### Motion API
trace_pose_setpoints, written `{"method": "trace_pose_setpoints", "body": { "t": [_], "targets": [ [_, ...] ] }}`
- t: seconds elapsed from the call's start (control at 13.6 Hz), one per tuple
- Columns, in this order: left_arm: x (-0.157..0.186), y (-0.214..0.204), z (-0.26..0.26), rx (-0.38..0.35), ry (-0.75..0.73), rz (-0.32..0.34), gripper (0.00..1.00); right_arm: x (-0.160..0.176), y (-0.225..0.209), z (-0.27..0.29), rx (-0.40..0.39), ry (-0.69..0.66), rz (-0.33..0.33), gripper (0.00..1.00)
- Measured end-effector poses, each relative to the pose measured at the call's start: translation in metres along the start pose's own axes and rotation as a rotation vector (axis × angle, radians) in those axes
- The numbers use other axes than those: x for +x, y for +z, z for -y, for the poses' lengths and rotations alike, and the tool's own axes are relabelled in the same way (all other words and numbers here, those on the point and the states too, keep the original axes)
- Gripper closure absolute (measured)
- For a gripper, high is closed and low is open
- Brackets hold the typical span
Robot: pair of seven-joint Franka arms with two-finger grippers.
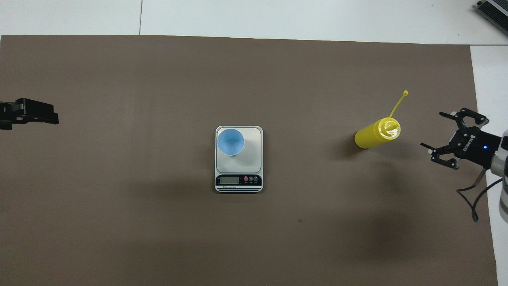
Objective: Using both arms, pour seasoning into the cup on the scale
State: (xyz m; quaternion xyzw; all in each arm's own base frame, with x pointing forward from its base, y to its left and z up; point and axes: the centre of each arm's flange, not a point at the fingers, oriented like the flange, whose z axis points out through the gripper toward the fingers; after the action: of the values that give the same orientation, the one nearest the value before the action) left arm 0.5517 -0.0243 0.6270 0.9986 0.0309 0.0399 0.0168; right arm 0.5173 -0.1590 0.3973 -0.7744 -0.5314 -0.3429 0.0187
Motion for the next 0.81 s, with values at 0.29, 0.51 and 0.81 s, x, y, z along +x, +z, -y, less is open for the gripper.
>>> {"method": "trace_pose_setpoints", "body": {
  "t": [0.29, 0.51, 0.81],
  "targets": [
    [0.000, 0.000, 0.000, 0.000, 0.000, 0.001, 0.00, 0.042, -0.023, -0.016, 0.007, 0.099, 0.081, 0.00],
    [0.000, 0.000, 0.000, 0.000, 0.001, 0.001, 0.00, 0.085, -0.026, -0.025, 0.032, 0.179, 0.189, 0.00],
    [0.000, 0.000, 0.000, 0.000, 0.001, 0.001, 0.00, 0.164, -0.043, -0.038, 0.070, 0.373, 0.375, 0.00]
  ]
}}
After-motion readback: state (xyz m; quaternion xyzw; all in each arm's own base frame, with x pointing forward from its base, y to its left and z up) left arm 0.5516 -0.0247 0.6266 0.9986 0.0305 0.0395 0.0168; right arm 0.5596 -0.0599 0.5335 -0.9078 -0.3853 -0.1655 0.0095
